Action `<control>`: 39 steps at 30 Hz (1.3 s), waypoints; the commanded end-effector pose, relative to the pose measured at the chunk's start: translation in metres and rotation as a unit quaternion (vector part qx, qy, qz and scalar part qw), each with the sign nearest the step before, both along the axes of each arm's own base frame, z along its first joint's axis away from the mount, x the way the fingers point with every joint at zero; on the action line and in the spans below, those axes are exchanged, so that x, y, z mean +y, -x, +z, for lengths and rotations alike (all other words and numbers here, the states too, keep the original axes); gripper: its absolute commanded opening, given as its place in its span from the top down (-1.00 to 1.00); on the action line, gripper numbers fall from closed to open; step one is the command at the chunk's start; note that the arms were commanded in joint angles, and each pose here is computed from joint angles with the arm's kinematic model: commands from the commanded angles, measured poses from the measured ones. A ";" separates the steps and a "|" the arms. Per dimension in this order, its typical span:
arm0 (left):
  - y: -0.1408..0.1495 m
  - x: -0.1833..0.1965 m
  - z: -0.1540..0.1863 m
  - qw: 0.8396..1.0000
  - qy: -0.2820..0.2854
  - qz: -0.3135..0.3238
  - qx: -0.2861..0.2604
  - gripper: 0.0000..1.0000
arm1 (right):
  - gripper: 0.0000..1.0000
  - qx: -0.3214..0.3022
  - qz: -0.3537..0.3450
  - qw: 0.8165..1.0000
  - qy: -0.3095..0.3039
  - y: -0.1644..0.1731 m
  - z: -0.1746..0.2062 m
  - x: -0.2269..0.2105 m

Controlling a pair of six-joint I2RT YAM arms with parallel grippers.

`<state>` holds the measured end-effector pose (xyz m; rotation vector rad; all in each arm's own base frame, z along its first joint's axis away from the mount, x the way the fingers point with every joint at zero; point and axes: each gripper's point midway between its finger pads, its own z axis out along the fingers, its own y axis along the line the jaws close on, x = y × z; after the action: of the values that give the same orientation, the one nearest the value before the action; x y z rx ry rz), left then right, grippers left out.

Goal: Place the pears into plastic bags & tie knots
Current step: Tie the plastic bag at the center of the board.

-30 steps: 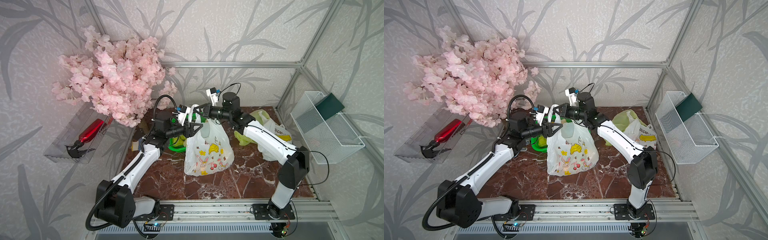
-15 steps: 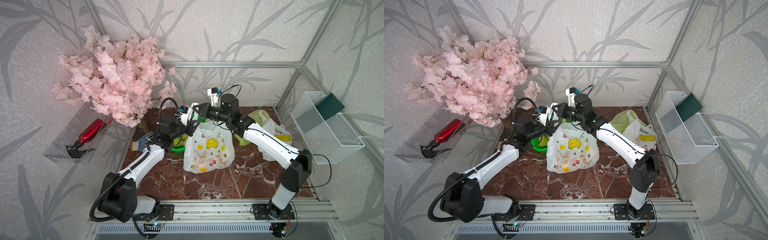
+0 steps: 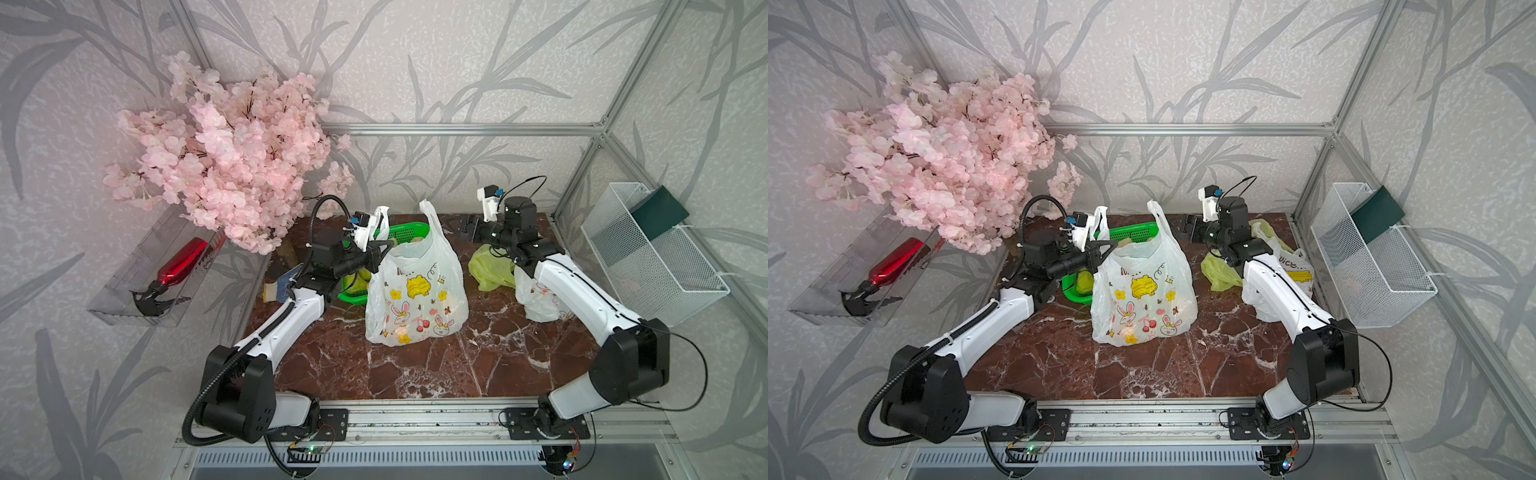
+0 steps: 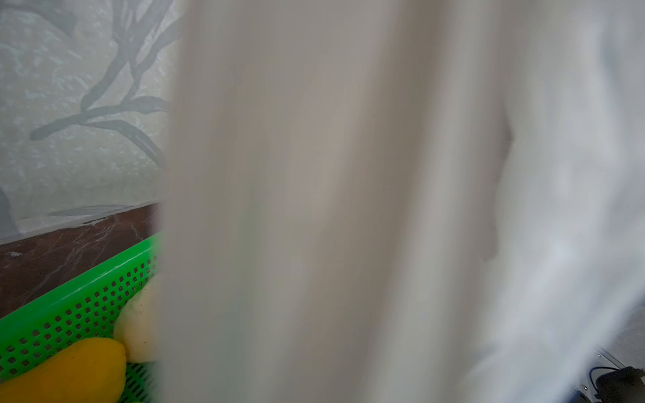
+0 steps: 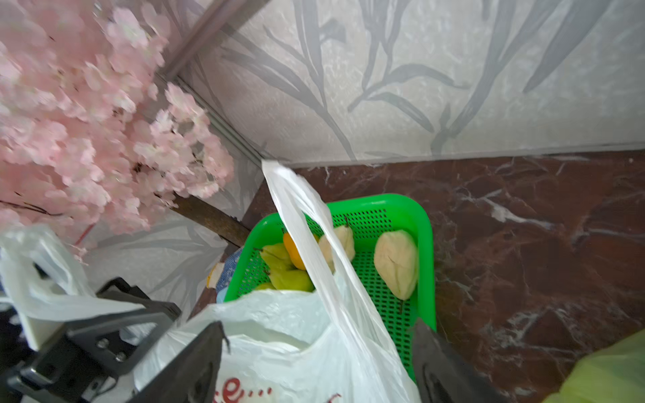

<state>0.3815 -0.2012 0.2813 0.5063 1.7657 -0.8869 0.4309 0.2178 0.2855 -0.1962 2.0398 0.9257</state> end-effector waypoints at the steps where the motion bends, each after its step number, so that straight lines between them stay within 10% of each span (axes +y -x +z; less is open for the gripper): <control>1: 0.010 0.000 0.026 0.999 0.014 -0.030 -0.014 1.00 | -0.86 -0.079 0.082 0.993 0.036 0.004 -0.007 0.022; 14: 0.015 -0.003 0.026 0.998 0.031 -0.061 0.008 1.00 | -0.58 -0.121 0.115 0.983 0.074 -0.039 -0.052 0.045; 24: 0.007 0.010 0.009 0.986 0.033 -0.074 0.145 1.00 | 1.00 -0.192 0.139 0.970 0.047 0.009 -0.019 0.047; 32: 0.036 -0.035 -0.020 0.939 -0.018 -0.222 0.261 1.00 | 1.00 -0.249 0.197 0.926 0.204 0.087 -0.022 0.065; 39: 0.066 -0.054 -0.023 0.914 -0.049 -0.318 0.246 0.77 | 1.00 -0.249 0.255 0.896 0.263 0.102 -0.020 0.086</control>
<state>0.3499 -0.2586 0.2468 0.8984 2.1983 -1.3979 0.3261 0.3106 0.2795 -1.1065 1.6643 0.6053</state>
